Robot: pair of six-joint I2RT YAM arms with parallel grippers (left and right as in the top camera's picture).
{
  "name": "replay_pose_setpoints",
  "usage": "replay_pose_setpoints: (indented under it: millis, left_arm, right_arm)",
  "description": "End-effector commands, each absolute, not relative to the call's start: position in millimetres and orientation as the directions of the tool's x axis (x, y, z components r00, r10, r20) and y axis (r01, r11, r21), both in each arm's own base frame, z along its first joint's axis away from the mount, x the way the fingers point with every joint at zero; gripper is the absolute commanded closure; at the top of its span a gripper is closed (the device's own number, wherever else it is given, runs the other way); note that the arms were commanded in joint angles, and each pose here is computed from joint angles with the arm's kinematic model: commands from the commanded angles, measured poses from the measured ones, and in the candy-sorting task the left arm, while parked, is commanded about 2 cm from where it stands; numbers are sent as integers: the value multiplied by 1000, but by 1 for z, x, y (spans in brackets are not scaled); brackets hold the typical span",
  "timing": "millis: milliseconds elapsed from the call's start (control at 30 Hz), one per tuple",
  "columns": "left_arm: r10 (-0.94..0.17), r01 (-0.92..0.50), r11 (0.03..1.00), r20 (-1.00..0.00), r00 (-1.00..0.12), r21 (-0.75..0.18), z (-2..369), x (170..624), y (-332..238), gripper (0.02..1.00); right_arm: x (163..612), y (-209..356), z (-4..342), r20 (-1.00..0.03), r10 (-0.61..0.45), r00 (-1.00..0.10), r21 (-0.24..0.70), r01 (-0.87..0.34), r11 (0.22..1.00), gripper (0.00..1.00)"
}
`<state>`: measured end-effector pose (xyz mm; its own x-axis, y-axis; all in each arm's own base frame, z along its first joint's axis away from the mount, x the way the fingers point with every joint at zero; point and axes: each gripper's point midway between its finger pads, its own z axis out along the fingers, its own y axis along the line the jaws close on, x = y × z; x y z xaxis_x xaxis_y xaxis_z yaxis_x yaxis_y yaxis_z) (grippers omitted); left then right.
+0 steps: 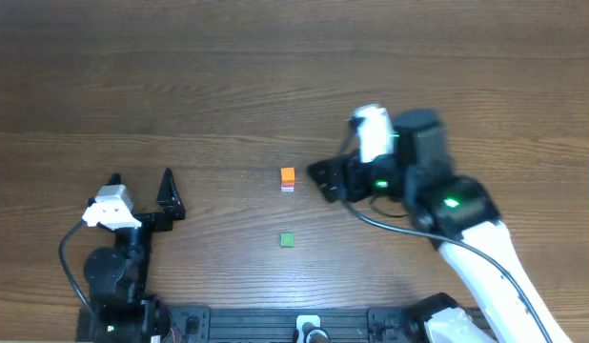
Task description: Stack Cubes
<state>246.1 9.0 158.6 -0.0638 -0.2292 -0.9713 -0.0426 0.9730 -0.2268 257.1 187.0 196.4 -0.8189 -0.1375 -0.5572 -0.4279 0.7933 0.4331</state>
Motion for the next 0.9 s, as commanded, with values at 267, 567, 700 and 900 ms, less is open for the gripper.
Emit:
replay_pose_setpoints:
  millis: [267, 567, 700, 900]
  left_arm:
    - [-216, -35, 976, -974, -69, -214, 157, 246, 8, 18]
    - [-216, -35, 976, -974, -69, -214, 157, 246, 8, 18]
    - [-216, -35, 976, -974, -69, -214, 157, 246, 8, 20]
    - [-216, -35, 976, -974, -69, -214, 157, 246, 8, 18]
  right_arm:
    - [211, 233, 122, -302, -84, -950, 251, -164, 954, 9]
    - [178, 250, 70, -170, -2, -985, 135, -26, 990, 7]
    - [171, 252, 53, -133, 25, -991, 95, 12, 995, 9]
    - [164, 252, 32, -105, 62, -993, 38, 59, 998, 9]
